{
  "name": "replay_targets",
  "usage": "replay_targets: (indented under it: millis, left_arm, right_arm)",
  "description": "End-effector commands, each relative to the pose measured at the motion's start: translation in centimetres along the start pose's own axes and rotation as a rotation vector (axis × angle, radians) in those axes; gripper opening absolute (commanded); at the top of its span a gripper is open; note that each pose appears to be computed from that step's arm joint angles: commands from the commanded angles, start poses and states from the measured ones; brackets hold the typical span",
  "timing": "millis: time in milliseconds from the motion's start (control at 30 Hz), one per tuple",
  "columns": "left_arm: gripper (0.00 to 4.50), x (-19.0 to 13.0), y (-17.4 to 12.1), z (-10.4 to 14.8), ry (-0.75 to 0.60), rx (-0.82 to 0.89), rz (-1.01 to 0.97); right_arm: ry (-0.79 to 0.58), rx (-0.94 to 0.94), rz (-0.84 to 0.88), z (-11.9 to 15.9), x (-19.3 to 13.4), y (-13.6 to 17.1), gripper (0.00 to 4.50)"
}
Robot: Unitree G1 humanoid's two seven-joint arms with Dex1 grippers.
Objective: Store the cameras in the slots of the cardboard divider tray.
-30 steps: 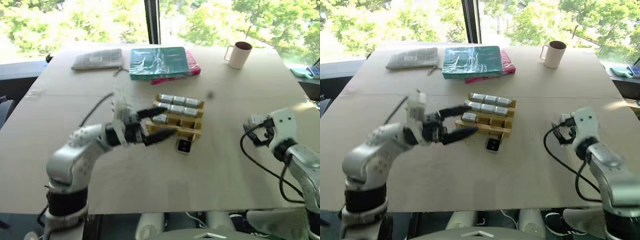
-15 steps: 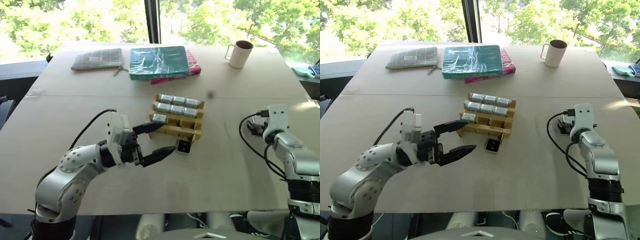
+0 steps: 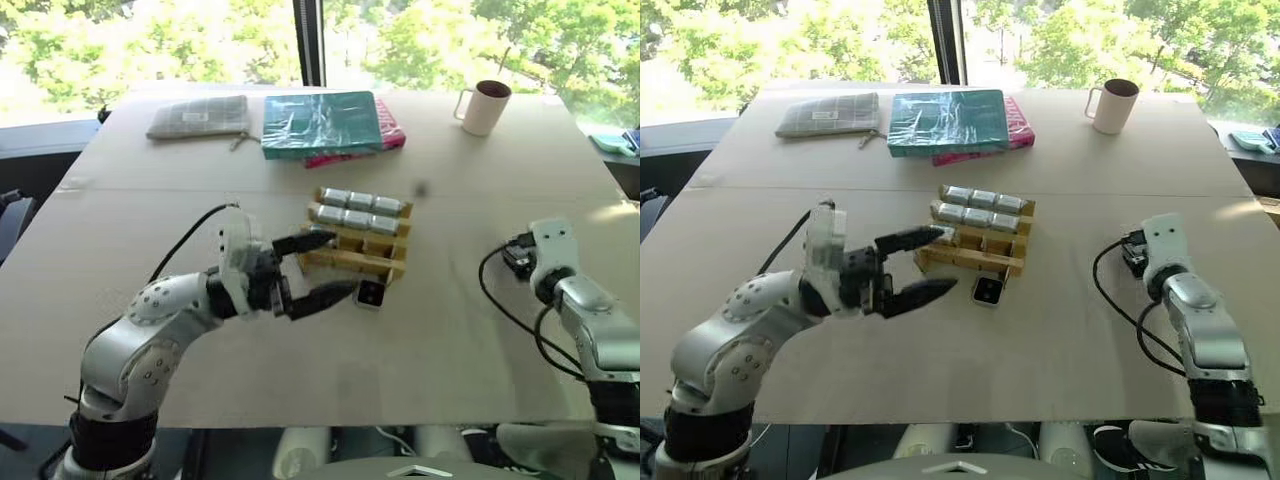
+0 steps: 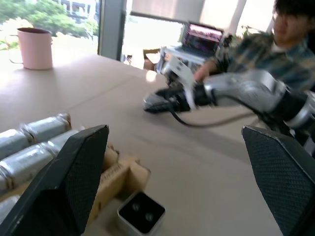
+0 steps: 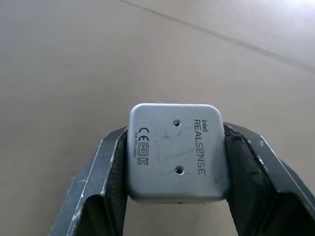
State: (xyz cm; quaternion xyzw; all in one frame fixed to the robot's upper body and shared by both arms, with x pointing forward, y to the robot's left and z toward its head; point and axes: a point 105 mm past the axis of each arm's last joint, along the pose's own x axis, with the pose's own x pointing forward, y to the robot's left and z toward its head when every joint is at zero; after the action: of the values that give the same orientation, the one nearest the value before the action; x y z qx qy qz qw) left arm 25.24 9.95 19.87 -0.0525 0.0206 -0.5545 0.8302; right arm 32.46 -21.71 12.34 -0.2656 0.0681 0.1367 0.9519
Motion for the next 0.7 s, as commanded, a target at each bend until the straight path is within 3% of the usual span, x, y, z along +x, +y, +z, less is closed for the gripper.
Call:
replay_targets:
  millis: [33, 167, 267, 600, 700]
  left_arm:
    - [4.5, 1.6, -0.7, 0.0, 0.108, -0.23, -0.098]
    - [4.5, 4.5, 0.1, 0.7, 0.111, -0.336, -0.108]
    - [4.5, 5.9, 0.1, 0.9, 0.114, -0.374, -0.116]
    - [4.5, 6.6, 0.9, 1.3, 0.096, -0.434, -0.088]
    - [3.29, 6.5, 0.7, 1.5, 0.085, -0.449, -0.101]
  right_arm:
    - [-0.305, -0.285, 0.235, 8.3, -2.3, 4.5, 2.07]
    - [-0.496, -0.468, 0.421, 12.9, -3.9, 8.8, 2.07]
    - [-0.56, -0.479, 0.452, 14.6, -4.0, 9.7, 2.07]
    - [-0.669, -0.43, 0.452, 16.4, -4.1, 10.8, 2.07]
    - [-0.67, -0.42, 0.451, 16.3, -4.2, 11.0, 2.07]
